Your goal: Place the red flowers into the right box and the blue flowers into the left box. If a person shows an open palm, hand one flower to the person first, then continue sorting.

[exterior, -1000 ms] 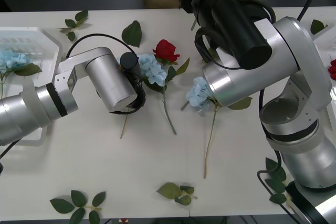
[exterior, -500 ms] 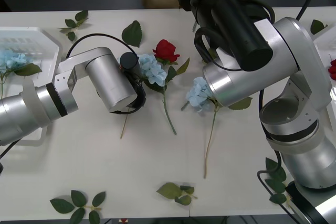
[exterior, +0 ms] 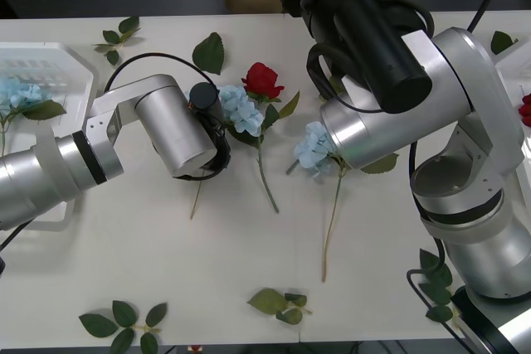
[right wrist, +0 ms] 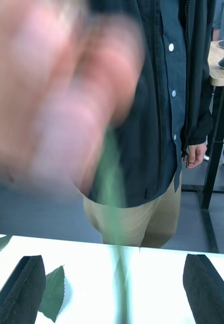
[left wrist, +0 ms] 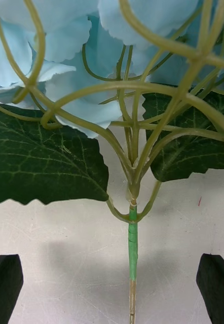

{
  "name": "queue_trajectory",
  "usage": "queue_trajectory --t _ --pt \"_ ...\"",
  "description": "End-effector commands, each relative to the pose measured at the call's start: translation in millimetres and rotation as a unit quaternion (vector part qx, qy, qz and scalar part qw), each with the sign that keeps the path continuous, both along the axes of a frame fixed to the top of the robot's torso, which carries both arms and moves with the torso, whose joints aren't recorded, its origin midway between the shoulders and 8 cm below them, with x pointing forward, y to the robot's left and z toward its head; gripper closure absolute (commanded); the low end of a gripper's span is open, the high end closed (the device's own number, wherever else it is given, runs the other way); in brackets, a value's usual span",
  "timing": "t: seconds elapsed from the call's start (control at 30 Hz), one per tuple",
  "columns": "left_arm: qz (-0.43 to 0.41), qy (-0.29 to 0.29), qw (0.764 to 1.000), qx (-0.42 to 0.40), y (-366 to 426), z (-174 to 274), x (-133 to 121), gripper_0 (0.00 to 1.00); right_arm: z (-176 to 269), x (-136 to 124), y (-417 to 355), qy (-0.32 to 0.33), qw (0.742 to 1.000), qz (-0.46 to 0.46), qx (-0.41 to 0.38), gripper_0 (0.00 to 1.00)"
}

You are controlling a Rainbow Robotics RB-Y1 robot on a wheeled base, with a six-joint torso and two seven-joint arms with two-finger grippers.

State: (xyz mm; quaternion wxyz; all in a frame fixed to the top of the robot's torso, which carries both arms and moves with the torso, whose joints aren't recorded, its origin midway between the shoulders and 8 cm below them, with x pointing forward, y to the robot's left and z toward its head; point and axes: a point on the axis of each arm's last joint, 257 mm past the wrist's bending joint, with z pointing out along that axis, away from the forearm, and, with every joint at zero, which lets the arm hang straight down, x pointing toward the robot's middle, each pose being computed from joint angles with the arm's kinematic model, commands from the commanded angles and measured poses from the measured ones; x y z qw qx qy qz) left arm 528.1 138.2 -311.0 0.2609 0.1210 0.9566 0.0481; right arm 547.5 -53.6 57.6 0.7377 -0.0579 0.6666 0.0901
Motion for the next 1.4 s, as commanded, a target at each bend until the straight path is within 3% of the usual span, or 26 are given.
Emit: queue_trajectory --t 0.03,0.33,0.43,0.63,0.87,1.13,1.17,1.2,1.23,1.27,1.4 --pt "-0.001 0.001 1.0 -0.012 -13 -7 -6 0.0 6 -26 7 0.012 0.998 0.036 0.04 0.21" --pt "-0.002 0.002 1.0 -0.013 -15 -8 -7 0.0 -21 -75 -38 0.061 0.995 0.075 0.036 0.21" --pt "-0.002 0.004 1.0 -0.015 -15 -11 -9 0.0 -43 -70 -54 0.094 0.993 0.065 0.042 0.21" --pt "-0.006 0.0 1.0 -0.02 -15 -19 -11 0.0 -136 -44 -142 0.225 0.972 -0.002 0.07 0.21" --pt "0.003 -0.001 1.0 -0.026 -19 -30 -4 0.0 -222 -54 -222 0.354 0.933 -0.034 0.05 0.21" --pt "0.005 -0.013 1.0 -0.026 -20 -35 6 0.0 -285 -52 -257 0.414 0.908 -0.046 0.033 0.21" --pt "0.005 -0.013 1.0 -0.025 -20 -35 6 0.09 -290 -52 -257 0.418 0.907 -0.044 0.03 0.21" --pt "0.004 -0.011 1.0 -0.026 -21 -36 5 0.72 -298 -55 -258 0.425 0.904 -0.04 0.023 0.21" --pt "0.003 -0.01 1.0 -0.026 -21 -36 4 0.83 -304 -59 -258 0.432 0.901 -0.034 0.013 0.21" --pt "0.001 -0.011 1.0 -0.025 -21 -36 5 0.88 -308 -63 -255 0.438 0.899 -0.025 0.007 0.21" --pt "-0.004 -0.01 1.0 -0.022 -21 -36 4 1.0 -312 -80 -243 0.453 0.891 0.012 0.004 0.21"
